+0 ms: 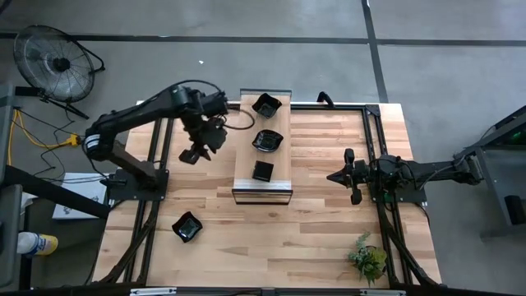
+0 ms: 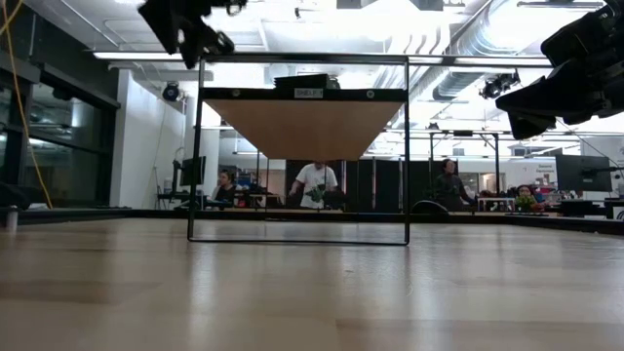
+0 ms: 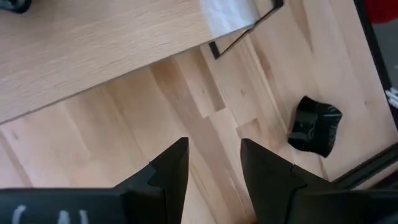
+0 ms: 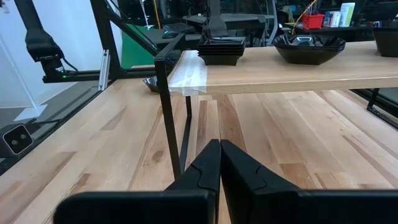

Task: Pick & Place Mini shaped plates
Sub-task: Stack the distorted square plate on top of the stacked distorted square plates on the shelf

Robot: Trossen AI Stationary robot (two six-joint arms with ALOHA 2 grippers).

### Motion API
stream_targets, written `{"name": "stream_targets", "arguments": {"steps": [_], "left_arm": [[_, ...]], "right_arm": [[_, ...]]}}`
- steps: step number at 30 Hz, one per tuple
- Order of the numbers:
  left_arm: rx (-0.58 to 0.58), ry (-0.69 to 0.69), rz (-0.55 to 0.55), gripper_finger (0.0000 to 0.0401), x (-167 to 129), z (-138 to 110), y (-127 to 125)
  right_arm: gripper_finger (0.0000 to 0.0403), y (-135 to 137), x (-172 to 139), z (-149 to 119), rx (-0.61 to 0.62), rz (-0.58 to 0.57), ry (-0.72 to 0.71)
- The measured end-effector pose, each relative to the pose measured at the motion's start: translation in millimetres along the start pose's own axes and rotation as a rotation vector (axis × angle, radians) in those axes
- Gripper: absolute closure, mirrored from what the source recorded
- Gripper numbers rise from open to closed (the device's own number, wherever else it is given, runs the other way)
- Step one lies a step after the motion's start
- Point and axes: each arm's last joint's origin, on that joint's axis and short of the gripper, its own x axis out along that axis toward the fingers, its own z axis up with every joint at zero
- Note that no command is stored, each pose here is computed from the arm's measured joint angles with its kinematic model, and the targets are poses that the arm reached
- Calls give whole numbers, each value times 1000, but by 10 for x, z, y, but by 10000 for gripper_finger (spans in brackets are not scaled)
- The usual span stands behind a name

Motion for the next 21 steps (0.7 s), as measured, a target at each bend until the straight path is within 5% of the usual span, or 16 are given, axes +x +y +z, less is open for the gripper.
{"name": "stream_targets", "arguments": {"steps": [8,21], "left_arm": [[-85,0,166,258,-163,96,-553],[-384,-57,357,258,-95,224,-1415]], "right_arm": [[398,0,0,0,0,0,0],[398,0,0,0,0,0,0]]}}
